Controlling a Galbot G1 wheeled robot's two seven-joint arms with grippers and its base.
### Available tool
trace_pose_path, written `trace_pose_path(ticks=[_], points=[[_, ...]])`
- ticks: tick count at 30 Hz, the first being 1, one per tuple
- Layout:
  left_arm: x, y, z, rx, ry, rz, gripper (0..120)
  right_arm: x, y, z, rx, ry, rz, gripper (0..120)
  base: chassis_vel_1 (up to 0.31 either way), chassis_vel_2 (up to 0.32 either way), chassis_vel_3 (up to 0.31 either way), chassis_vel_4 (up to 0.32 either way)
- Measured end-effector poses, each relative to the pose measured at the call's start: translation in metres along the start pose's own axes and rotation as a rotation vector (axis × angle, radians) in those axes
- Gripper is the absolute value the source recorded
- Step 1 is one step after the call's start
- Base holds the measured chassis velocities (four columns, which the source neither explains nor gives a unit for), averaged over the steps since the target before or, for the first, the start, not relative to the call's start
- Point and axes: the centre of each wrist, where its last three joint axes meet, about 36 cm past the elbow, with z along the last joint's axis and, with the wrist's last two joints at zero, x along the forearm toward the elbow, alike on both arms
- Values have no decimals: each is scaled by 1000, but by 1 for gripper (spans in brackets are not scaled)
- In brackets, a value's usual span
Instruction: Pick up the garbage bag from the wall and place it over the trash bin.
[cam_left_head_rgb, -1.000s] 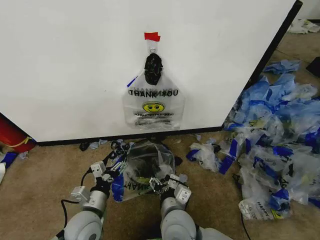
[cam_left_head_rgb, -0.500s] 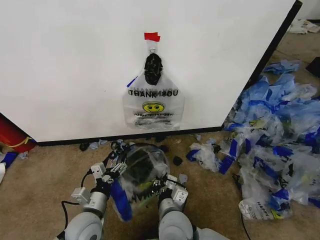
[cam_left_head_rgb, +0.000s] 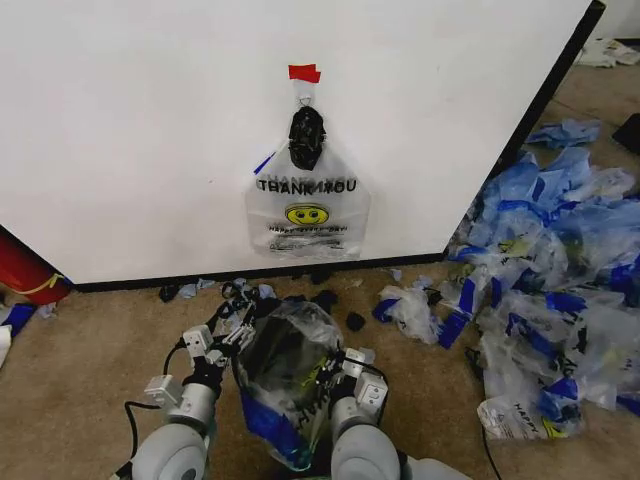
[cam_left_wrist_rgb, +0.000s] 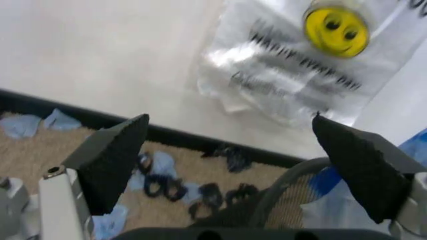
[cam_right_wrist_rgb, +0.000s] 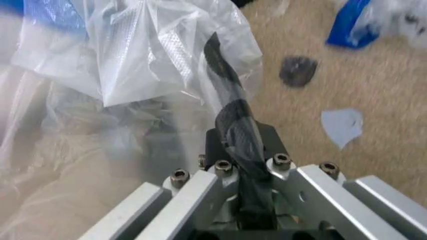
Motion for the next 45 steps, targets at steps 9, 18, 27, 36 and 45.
trace_pose_path(ticks=[9,18,27,36,45], points=[[17,-26,-42,95,64,107,97,-6,-7,-16,19,-60,8,0,0,0,0,0],[35,-37,-55,154,182,210,96,-5,-12,-30,26,-97,-19,0,0,0,0,0],[31,-22,-46,120,214,224,94,17,-22,-38,37,-100,-58,0,0,0,0,0],[33,-17,-48,97,222,219,94,27,-27,-45,49,-115,-87,0,0,0,0,0],[35,-18,-54,81,216,228,94,21,-37,-46,107,-150,-74,0,0,0,0,0]])
